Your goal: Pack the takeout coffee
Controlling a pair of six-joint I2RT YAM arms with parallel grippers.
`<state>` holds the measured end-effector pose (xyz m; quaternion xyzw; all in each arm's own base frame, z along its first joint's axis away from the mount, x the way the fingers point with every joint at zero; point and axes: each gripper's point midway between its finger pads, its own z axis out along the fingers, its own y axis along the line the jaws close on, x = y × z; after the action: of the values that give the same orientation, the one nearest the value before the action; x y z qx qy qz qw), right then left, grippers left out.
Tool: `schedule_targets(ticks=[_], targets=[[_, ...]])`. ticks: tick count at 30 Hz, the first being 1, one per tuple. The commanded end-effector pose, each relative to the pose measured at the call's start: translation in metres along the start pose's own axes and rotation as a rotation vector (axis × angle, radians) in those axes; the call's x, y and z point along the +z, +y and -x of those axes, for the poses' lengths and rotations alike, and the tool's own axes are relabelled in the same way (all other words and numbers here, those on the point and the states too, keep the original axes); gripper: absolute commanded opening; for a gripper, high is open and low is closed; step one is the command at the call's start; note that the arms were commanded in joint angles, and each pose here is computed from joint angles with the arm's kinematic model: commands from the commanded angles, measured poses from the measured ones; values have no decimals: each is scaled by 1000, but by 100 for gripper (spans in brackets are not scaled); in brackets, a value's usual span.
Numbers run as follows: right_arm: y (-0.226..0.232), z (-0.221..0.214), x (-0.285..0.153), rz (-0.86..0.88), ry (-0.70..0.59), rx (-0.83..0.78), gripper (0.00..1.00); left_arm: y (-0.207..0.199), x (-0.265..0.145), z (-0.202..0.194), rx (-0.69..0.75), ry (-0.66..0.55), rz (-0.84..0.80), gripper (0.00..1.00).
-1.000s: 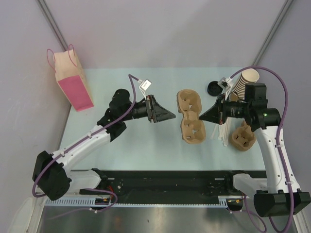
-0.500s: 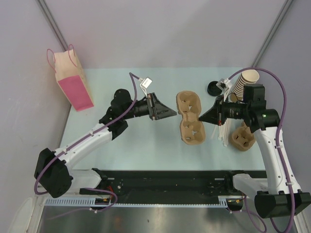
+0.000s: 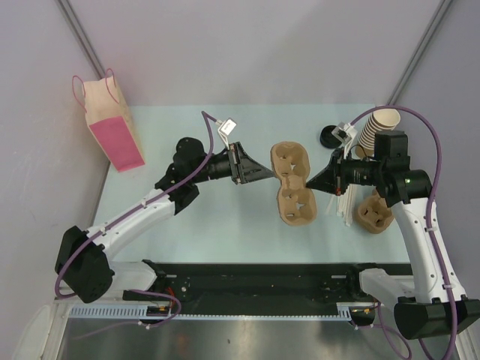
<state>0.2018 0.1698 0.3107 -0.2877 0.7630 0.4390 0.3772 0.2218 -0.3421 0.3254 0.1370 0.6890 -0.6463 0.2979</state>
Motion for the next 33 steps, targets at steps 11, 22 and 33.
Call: schedule_targets(ticks=[11, 22, 33], targets=[[2, 1, -1, -17, -4, -68, 0, -16, 6, 20, 15, -50, -39, 35], [6, -4, -1, -10, 12, -99, 0, -10, 13, 17, -12, -33, -32, 29], [1, -8, 0, -40, 32, -117, 0, -20, 14, 9, -37, -20, -93, 32]])
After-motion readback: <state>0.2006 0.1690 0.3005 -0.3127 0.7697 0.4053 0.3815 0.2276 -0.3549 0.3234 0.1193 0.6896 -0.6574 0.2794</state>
